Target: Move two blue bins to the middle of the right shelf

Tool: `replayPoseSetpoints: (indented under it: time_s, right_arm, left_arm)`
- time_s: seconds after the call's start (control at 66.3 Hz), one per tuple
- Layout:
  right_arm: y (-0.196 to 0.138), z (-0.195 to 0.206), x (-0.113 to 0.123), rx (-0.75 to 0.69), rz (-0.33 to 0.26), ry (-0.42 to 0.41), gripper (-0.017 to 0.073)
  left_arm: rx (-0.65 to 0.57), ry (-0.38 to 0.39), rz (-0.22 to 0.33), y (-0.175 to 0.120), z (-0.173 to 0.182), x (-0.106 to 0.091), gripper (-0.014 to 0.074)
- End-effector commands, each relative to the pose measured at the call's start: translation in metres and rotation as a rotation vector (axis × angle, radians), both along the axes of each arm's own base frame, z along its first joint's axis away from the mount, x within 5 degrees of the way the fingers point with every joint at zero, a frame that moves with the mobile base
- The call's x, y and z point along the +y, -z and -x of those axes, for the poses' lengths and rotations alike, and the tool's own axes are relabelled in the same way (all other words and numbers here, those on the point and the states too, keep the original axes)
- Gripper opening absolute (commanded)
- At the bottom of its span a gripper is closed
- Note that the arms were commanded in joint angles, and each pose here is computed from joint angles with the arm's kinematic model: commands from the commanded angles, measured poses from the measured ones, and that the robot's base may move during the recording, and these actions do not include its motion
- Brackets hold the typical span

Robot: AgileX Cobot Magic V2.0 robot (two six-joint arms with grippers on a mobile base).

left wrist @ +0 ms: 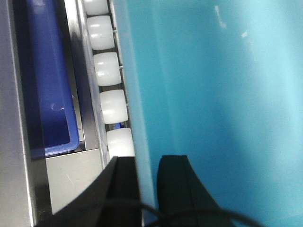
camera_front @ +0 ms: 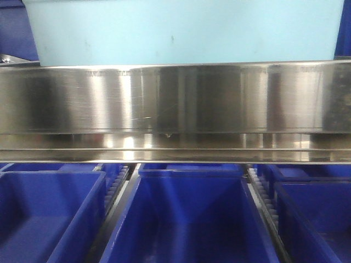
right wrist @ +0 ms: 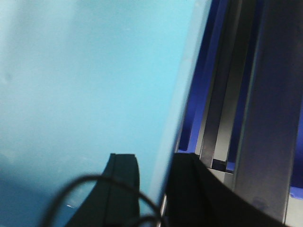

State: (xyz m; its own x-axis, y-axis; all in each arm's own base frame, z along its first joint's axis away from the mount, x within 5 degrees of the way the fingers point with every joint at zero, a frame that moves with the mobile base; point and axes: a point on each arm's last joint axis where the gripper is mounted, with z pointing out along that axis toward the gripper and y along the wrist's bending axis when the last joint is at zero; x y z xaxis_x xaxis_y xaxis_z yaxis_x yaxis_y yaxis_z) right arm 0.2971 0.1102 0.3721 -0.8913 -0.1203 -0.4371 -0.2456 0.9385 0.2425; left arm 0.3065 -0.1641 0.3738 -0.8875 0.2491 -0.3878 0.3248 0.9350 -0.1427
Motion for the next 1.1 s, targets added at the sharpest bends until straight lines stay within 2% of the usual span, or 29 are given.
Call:
replayPoseSetpoints:
  time_s: [0.0,0.181,0.407,0.859,0.995,1.086]
  right_arm:
    - [-0.015,0.000,0.004,-0.108,-0.092,0.019,-0.0154]
    - [-0.030,0.005,0.004,-0.187,-0.142,0.031,-0.0154]
    - [-0.057,0.012,0.002,-0.305,-0.193,0.041,-0.0154]
    - [-0.141,0.029,-0.004,-0.574,-0.283,0.027,-0.0154]
    - [-0.156,0.035,-0.005,-0.624,-0.300,0.025,-0.0154]
    - [-0.159,0.036,-0.006,-0.637,-0.304,0.025,-0.0154]
  left_arm:
    - [-0.077,0.019,0.186,-0.020,0.000,-0.016,-0.0111]
    - [-0.097,0.029,0.256,-0.036,0.002,-0.020,-0.0111]
    - [-0.167,0.042,0.316,-0.063,0.005,-0.020,-0.0111]
    - [-0.400,0.107,0.543,-0.152,0.032,-0.015,-0.0111]
    - [-0.470,0.119,0.576,-0.172,0.041,-0.010,-0.0111]
    - [-0.491,0.117,0.574,-0.176,0.043,-0.009,-0.0111]
